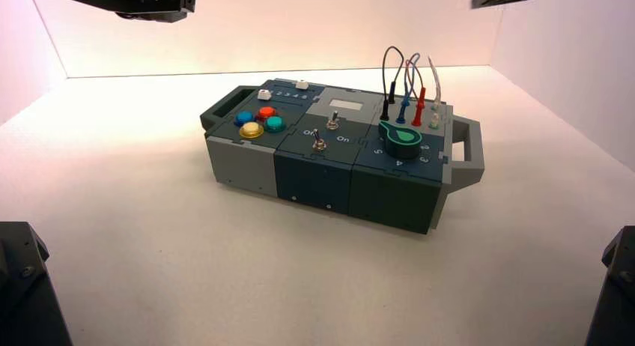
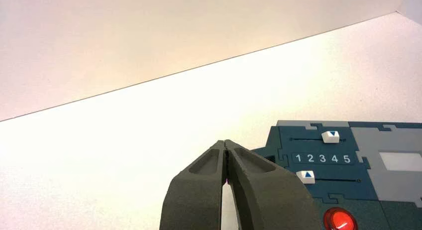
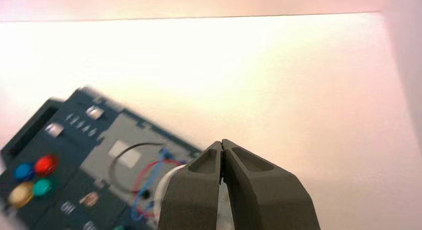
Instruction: Turn the knob to position 2.
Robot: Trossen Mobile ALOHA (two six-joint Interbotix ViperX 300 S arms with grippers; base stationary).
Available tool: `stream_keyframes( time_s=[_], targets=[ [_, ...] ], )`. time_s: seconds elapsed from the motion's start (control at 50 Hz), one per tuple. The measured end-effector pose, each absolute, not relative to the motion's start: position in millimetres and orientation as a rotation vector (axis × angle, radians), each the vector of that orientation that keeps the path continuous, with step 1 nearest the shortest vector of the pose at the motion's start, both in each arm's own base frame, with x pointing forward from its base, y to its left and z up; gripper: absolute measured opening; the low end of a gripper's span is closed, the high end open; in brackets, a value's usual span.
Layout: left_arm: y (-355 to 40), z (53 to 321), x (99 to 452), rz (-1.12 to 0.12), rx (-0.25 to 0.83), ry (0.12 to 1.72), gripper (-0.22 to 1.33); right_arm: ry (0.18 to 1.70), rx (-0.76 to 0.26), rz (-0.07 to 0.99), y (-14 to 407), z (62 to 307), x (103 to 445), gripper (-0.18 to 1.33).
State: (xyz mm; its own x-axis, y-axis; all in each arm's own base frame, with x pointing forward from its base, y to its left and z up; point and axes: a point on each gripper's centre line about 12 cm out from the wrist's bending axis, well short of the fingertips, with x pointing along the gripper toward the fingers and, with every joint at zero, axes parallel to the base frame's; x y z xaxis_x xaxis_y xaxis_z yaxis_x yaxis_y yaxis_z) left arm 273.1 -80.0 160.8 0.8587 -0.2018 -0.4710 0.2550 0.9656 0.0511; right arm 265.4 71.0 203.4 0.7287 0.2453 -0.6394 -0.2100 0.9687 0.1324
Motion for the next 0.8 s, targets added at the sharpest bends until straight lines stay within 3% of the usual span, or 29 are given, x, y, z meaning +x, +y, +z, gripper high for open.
stream_keyframes(
  time_s=[0.2,0.48,0.8],
  targets=[
    [-80,161,274,-0.24,0.113,0.479,-0.16,0.764,0.015,0.338,95,194,258,-0.14],
    [-80,161,273,-0.24,0.113,0.482,-0.16,0.844,-0.001,0.349,94,169,240,-0.14],
    [-80,161,273,-0.24,0.113,0.48,-0.16,0.853,-0.04,0.471,123,172,221,-0.14]
  ],
)
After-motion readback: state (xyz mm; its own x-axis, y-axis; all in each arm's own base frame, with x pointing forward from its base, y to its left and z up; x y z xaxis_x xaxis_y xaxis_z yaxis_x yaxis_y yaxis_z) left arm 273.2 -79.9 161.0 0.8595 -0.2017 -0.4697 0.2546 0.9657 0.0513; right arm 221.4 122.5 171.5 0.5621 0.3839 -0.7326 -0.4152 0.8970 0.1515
